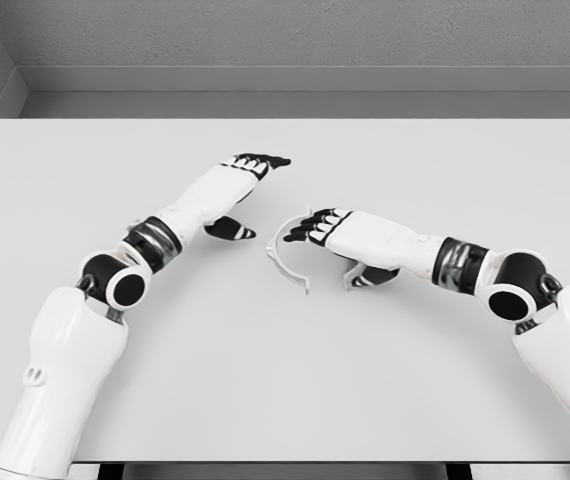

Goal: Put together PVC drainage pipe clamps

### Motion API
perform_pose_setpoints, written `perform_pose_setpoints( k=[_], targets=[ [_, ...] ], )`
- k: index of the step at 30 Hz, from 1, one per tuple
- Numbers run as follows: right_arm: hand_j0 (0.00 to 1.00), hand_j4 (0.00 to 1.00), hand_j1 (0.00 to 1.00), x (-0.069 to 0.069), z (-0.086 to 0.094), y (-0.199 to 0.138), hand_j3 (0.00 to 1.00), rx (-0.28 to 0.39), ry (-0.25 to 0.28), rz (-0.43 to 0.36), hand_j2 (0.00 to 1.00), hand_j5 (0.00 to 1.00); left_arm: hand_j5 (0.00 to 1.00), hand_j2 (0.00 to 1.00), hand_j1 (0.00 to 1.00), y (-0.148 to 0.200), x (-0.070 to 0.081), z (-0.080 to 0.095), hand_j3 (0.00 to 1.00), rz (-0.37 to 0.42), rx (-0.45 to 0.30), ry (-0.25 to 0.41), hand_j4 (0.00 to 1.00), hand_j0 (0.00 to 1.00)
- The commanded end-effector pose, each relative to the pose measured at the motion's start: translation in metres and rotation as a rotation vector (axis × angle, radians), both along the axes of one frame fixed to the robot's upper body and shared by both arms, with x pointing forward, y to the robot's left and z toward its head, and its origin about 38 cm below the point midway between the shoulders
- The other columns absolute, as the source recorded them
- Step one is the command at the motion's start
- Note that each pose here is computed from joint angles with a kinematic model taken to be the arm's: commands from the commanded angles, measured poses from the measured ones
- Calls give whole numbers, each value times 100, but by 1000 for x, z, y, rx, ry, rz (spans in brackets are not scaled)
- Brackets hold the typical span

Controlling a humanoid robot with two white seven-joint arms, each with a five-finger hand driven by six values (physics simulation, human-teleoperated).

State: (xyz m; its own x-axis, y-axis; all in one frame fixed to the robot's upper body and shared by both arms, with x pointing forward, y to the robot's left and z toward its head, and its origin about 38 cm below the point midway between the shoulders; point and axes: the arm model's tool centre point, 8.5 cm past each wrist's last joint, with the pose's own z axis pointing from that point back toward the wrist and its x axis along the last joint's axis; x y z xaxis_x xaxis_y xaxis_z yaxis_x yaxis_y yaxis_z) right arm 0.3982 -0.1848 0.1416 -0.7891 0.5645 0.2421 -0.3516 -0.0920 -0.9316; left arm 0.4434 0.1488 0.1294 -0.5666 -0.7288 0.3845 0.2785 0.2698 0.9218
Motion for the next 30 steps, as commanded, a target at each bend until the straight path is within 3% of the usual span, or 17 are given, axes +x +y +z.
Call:
perform_pose_setpoints(
  k=[1, 30],
  targets=[
    [100, 100, 100, 0, 1, 1, 100, 10, 3, 1, 100, 100, 100, 100, 100, -6, -1, 0, 100, -9, -14, 2, 100, 100],
    [100, 100, 100, -5, 1, 15, 100, 32, 8, 21, 100, 100, 100, 100, 100, -5, 0, -12, 100, -9, 13, 36, 100, 100]
  ],
)
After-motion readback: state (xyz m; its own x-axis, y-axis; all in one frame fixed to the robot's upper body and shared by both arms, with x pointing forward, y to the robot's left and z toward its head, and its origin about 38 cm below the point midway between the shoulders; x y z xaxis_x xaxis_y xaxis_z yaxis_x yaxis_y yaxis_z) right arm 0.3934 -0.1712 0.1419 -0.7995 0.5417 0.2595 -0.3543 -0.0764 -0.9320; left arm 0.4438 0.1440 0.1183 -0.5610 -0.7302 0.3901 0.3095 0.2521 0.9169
